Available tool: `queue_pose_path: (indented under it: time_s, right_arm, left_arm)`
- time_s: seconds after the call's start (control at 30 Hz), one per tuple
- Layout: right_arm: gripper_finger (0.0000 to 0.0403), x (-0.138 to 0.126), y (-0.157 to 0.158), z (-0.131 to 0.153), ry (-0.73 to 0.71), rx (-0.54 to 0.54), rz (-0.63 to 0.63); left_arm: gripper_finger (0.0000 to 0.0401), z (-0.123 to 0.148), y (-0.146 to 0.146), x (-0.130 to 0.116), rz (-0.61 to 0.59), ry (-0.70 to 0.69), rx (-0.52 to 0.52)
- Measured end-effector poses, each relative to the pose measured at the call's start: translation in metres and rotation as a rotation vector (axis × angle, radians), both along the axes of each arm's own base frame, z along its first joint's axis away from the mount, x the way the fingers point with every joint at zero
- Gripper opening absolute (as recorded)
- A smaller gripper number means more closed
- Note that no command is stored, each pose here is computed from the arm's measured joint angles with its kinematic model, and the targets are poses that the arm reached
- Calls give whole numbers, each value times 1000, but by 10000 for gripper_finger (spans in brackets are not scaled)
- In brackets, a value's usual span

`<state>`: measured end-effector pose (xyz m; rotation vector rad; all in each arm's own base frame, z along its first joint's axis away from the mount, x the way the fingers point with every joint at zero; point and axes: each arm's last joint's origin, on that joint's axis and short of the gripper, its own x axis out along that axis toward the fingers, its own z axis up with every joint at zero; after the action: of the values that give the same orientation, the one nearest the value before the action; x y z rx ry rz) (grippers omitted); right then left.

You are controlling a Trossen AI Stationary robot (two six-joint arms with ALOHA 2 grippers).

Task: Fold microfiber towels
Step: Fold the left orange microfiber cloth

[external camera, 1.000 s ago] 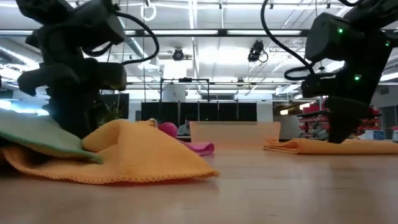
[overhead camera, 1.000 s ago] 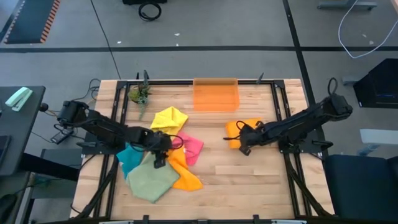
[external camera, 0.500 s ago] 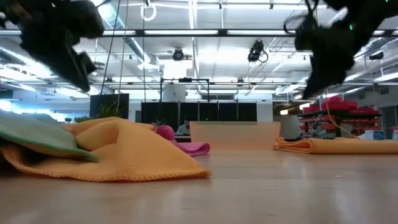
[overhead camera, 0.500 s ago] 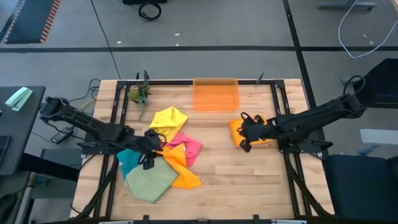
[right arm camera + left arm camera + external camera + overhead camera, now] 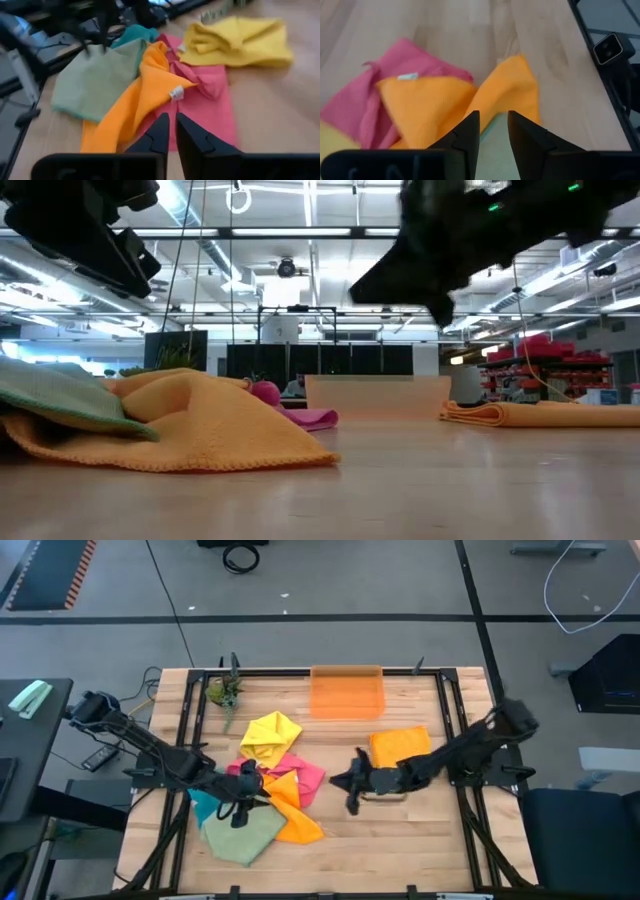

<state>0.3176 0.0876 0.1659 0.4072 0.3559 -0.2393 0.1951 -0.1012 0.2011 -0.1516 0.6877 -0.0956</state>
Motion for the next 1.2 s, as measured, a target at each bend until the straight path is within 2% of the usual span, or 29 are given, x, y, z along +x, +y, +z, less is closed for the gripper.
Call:
queue_pose_path:
  time_s: [0.17,0.27,0.37,0.47,0.6,0.67,0.8,0.93,1.2]
  right_arm:
    - [108,56,-13,-9,17,173,40]
    - [155,76,-22,-10,78,234,51]
    - [193,84,-24,-14,146,240,31]
    - [213,86,-23,-12,180,229,31]
    - [219,86,-20,-13,171,251,-51]
    - [220,89,-20,-17,158,301,-78]
    - [220,92,-20,-43,199,336,-118]
    - [220,99,-19,-44,117,344,-93]
    - [218,103,-17,-44,67,345,-70]
  left_arm:
    - [107,-9,-3,4,-3,30,18]
    - [107,-11,-6,7,-12,24,26]
    - [107,-11,-7,7,-50,10,61]
    - [107,-10,-5,8,-66,-12,113]
    - [107,-8,-1,12,-54,-34,141]
    - [107,-8,1,13,-43,-34,141]
    - [107,-8,1,13,-41,-38,140]
    - [107,-8,1,13,-42,-38,139]
    - [107,-8,1,13,-36,-40,126]
